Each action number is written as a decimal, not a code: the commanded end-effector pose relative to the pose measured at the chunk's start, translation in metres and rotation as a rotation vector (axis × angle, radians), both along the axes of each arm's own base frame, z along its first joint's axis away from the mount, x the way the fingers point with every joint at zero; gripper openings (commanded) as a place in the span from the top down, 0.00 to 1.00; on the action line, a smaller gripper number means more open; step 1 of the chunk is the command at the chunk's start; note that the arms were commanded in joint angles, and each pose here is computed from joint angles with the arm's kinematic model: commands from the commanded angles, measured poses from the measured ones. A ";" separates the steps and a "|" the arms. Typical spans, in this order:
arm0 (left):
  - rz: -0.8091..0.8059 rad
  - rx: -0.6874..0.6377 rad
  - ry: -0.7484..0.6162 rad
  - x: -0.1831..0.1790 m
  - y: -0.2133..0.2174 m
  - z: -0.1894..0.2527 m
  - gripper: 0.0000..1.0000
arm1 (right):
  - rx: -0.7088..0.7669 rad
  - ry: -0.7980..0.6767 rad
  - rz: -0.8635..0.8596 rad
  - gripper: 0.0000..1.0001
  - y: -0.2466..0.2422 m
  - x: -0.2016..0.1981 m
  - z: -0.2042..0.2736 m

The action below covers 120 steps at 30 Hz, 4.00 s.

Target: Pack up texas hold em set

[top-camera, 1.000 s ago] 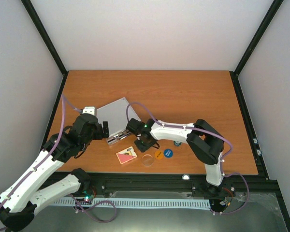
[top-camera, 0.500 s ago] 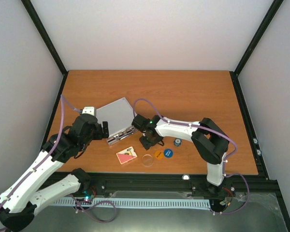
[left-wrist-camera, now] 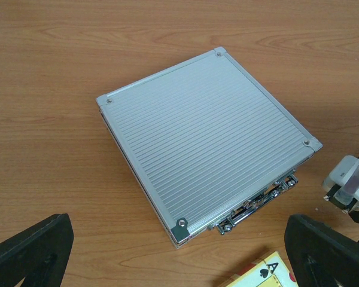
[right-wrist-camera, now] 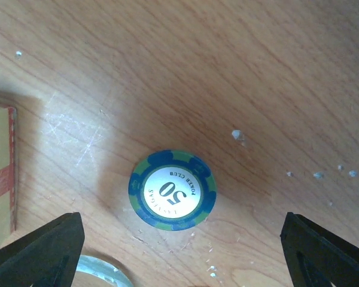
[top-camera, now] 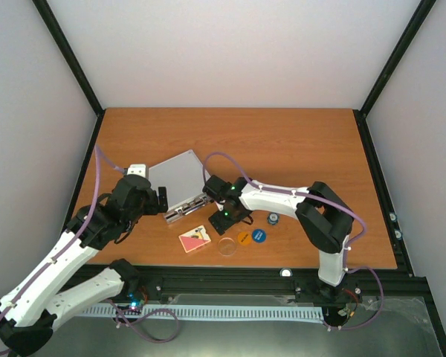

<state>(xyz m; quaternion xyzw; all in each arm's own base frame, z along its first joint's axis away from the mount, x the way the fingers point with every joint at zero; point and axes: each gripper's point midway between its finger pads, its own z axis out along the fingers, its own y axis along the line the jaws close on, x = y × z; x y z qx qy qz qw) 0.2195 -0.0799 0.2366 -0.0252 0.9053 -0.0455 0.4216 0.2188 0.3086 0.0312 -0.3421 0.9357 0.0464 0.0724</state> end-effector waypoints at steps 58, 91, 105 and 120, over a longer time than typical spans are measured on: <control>-0.055 0.003 0.007 0.017 -0.021 0.012 0.00 | 0.022 -0.068 -0.005 0.15 0.000 0.011 0.006; -0.026 0.016 -0.008 0.011 -0.010 0.015 0.00 | -0.064 -0.006 0.022 0.57 -0.014 0.008 -0.031; -0.023 0.017 -0.015 0.011 -0.009 0.017 0.00 | -0.050 -0.073 0.003 0.97 -0.012 0.019 -0.004; -0.024 0.013 -0.013 0.010 -0.009 0.015 0.00 | -0.033 -0.123 -0.019 0.77 -0.016 0.026 0.027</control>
